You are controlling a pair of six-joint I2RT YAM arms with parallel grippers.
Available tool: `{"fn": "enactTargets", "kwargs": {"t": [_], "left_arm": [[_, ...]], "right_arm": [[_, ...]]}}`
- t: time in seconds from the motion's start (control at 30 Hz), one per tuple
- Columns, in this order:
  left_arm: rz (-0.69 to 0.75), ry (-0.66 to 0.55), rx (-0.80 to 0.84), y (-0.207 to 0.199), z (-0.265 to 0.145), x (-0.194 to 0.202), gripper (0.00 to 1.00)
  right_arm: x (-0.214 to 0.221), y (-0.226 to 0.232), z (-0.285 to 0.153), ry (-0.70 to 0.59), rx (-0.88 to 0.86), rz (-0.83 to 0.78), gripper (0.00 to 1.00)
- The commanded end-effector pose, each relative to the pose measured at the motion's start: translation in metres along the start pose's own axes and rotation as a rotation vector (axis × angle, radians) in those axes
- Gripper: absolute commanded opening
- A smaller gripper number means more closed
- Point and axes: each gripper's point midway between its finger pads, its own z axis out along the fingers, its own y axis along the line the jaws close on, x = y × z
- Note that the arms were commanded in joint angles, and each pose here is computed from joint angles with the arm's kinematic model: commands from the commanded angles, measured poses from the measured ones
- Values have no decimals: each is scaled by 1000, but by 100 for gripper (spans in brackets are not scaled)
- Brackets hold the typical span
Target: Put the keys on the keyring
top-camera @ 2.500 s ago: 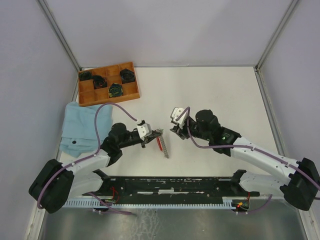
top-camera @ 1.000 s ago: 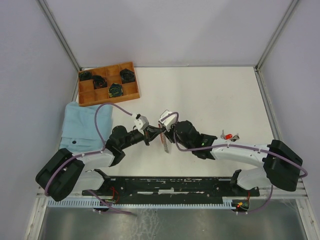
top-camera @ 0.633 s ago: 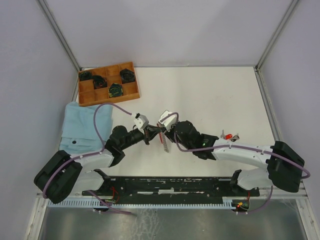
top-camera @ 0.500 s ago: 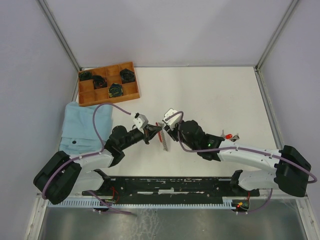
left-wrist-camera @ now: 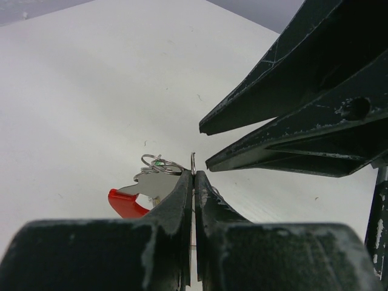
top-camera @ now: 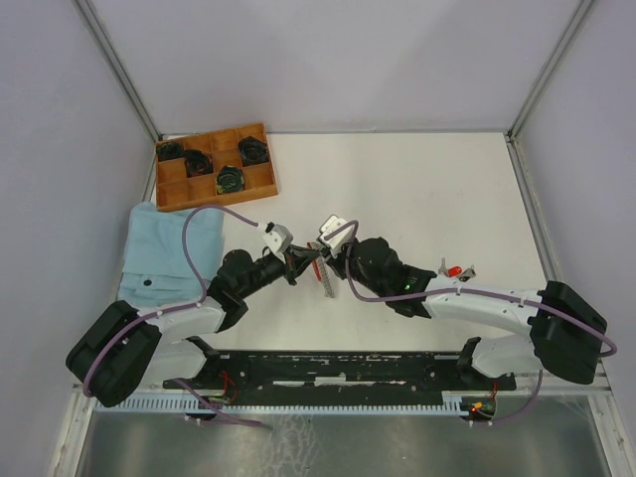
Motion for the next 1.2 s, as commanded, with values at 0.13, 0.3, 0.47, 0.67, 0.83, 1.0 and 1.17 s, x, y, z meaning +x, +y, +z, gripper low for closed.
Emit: {"fn": "enactTargets", "kwargs": {"t": [0.13,0.3,0.47,0.67,0.83,1.0,1.17], "left_arm": [[-19,-134,26,-8,6,-45,3],[-28,-140,37,-10,6,-47,3],[-39,-147,48,-13,6,-51,3],[-40,-117,-68,8,3,-43,3],[-36,-85,-127,22,-2,-34,3],[-9,-72,-170,29,-13,-25,3],[8,-72,-198,32,-19,-20,3]], "right_arm": [[-14,-1,12,-77,1,25,33],[-7,-3,17,-67,10,17,30],[-8,-2,18,-72,-4,19,29],[-5,-14,-8,5,25,24,36],[15,-35,-42,156,106,60,43],[47,-65,-74,335,279,137,50],[80,-94,-100,494,442,206,52]]}}
